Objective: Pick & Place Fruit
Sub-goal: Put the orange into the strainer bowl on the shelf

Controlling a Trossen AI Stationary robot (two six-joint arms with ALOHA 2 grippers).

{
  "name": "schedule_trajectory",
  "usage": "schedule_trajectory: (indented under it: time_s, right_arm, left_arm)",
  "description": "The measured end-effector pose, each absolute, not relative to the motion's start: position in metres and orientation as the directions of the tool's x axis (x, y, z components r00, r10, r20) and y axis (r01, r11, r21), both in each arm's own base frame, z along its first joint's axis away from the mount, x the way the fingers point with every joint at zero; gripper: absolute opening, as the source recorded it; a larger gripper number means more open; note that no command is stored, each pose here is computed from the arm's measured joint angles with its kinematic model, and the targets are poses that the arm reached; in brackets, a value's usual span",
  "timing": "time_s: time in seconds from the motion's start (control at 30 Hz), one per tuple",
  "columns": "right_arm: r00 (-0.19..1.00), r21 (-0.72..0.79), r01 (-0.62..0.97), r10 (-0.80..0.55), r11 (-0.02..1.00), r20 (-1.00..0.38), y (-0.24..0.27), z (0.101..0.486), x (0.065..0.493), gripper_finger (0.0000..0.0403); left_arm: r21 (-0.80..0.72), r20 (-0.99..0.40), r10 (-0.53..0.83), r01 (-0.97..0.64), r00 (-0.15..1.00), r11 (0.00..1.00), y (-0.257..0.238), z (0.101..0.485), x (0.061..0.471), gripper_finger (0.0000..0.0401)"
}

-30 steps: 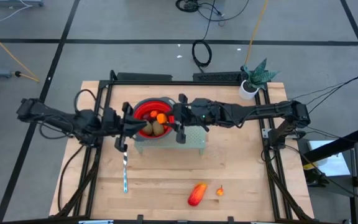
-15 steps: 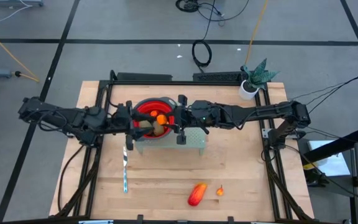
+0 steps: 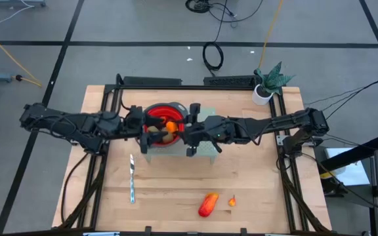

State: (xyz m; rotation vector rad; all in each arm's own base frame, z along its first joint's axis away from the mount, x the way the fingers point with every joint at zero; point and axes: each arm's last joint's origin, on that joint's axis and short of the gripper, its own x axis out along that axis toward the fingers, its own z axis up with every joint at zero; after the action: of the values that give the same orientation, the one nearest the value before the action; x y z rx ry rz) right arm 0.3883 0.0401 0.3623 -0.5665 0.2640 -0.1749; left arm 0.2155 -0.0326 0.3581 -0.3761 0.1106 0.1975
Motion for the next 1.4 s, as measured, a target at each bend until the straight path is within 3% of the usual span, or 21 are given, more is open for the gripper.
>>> schedule_trajectory:
  time_s: [0.47,1.27,1.4]
  right_arm:
    - [0.95,-0.627,0.11,-0.267,0.772,-0.161,0.051,0.365,0.387,0.0142]
    - [0.938,-0.634,0.141,-0.307,0.761,-0.16,0.05,0.362,0.391,0.0142]
    - [0.937,-0.636,0.134,-0.306,0.76,-0.168,0.05,0.361,0.39,0.0142]
  left_arm:
    - [-0.41,-0.164,0.21,-0.26,0.964,0.874,-0.024,0.352,0.226,0.0296]
    - [-0.466,-0.125,0.227,-0.259,0.966,0.846,-0.025,0.346,0.247,0.0296]
    - [-0.479,-0.115,0.225,-0.253,0.968,0.84,-0.025,0.349,0.244,0.0279]
